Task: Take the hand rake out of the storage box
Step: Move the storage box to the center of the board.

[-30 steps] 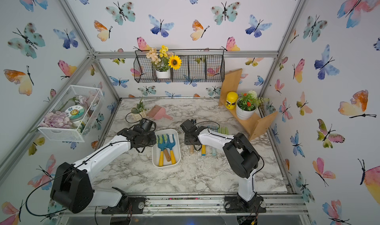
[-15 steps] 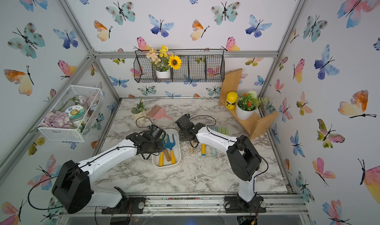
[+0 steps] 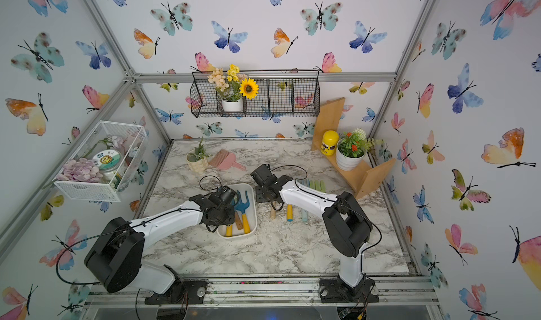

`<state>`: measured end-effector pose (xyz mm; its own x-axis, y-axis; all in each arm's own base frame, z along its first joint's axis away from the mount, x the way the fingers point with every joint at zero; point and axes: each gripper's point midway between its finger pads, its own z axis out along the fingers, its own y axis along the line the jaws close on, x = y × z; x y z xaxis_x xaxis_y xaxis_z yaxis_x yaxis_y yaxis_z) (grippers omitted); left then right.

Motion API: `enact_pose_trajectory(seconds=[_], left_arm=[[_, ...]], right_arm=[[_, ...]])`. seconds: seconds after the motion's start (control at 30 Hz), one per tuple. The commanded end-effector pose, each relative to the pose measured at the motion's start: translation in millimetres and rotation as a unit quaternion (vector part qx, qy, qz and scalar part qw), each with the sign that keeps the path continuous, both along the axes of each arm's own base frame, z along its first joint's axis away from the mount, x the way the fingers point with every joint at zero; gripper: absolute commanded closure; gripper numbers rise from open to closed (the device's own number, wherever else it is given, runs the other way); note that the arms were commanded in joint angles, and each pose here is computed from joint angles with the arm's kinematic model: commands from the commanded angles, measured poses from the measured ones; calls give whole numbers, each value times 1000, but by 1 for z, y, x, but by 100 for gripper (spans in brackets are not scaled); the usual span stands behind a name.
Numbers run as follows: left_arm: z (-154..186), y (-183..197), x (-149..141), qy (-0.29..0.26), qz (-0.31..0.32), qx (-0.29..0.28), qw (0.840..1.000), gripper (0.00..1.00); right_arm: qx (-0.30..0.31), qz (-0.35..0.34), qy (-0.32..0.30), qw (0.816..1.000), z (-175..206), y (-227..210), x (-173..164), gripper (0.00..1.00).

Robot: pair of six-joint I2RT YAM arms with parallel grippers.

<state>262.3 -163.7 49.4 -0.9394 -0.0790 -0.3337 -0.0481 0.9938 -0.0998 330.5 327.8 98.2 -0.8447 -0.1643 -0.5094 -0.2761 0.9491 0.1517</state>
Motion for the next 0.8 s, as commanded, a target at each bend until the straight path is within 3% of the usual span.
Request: enact_pose_trajectory(seconds=[0.0,0.33,0.77], left_arm=[[-7,-4,1,9,-2,-4,1000,61],[-17,6,4,19,13,4,1000,72],[-25,69,-3,30,67,17,997,78]], right_arm=[[7,18,21,1000,-8,6,-6,57],[25,26,27,999,-14,14,-7,57],[18,27,32,999,-20,10,-11,57]])
